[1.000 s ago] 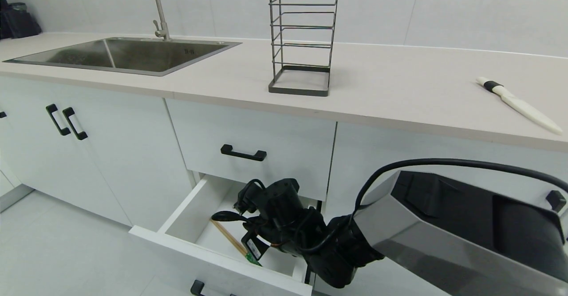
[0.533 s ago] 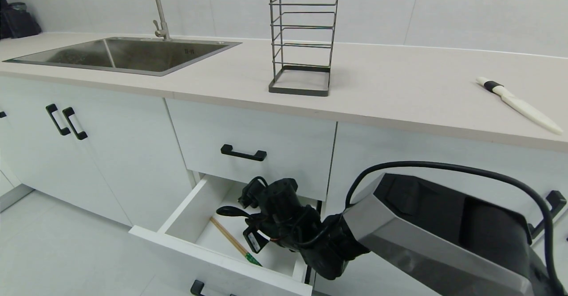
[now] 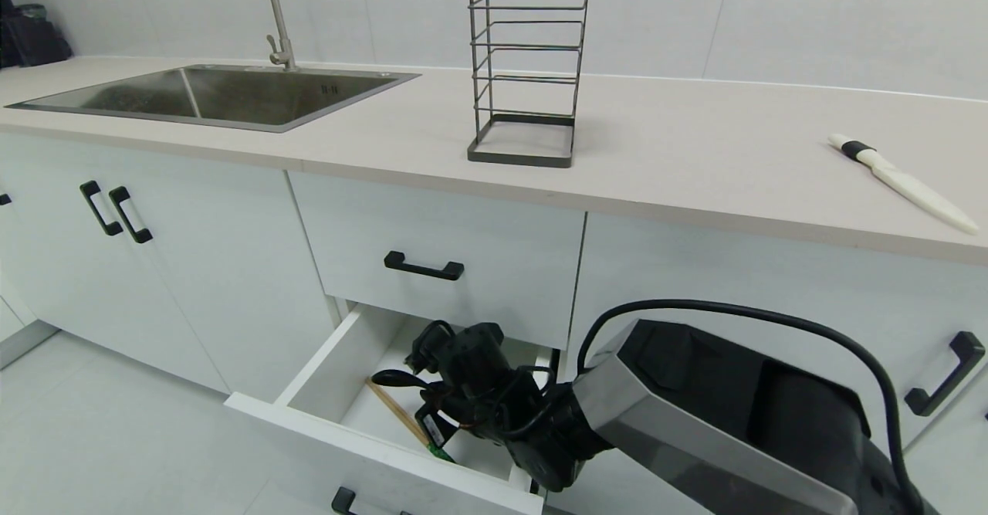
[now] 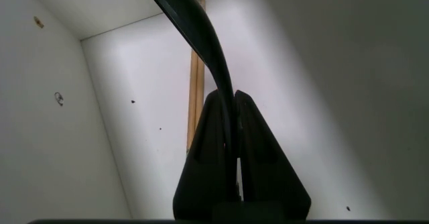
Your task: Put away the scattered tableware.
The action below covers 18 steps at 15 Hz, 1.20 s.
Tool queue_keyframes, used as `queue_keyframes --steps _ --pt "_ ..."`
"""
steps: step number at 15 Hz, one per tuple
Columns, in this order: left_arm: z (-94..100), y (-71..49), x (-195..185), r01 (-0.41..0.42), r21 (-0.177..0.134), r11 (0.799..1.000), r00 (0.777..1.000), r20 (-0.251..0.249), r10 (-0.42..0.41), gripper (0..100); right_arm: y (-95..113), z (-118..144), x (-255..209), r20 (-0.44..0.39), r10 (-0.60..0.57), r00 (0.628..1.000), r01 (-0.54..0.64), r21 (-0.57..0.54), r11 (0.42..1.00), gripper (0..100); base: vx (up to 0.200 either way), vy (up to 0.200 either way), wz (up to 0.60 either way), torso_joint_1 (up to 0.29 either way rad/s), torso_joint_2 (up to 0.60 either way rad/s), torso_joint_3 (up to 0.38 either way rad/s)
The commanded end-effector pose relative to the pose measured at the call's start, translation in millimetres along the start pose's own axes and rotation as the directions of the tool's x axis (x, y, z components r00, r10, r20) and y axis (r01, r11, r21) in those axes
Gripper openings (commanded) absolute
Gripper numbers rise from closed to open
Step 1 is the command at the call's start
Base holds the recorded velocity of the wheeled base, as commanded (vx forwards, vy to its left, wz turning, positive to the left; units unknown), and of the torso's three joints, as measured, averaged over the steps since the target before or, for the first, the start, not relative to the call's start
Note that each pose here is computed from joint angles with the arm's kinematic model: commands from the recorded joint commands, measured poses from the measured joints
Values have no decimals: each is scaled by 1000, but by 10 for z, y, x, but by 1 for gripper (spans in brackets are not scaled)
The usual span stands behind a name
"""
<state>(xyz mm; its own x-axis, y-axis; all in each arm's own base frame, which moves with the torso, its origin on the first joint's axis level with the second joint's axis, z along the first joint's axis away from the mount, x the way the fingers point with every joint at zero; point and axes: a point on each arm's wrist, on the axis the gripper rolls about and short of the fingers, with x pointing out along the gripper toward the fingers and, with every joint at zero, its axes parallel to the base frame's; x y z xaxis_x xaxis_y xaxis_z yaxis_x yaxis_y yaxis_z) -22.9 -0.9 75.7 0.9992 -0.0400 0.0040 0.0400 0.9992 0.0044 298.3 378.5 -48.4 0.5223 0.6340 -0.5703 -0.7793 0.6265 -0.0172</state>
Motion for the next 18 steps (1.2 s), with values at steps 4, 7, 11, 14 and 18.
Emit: queue_keyframes --steps 4,7,11,14,18 --pt "1 0 1 0 0 1000 1000 -1 0 100 52 -72 106 -9 10 1000 -10 -12 1000 0 0 0 0 0 0 0" --pt "1 0 1 0 0 1000 1000 -1 0 100 76 -64 180 -3 14 1000 -14 -17 1000 0 0 0 0 0 0 0" --pt "1 0 1 0 0 1000 1000 -1 0 100 23 -65 185 -74 4 997 -5 -15 1000 0 0 0 0 0 0 0" --pt "1 0 1 0 0 1000 1000 -1 0 100 -176 -4 196 -52 -28 998 24 -70 997 0 0 0 0 0 0 0" --pt "1 0 1 0 0 1000 1000 -1 0 100 -30 16 235 -45 -2 999 -3 -114 993 0 0 0 0 0 0 0"
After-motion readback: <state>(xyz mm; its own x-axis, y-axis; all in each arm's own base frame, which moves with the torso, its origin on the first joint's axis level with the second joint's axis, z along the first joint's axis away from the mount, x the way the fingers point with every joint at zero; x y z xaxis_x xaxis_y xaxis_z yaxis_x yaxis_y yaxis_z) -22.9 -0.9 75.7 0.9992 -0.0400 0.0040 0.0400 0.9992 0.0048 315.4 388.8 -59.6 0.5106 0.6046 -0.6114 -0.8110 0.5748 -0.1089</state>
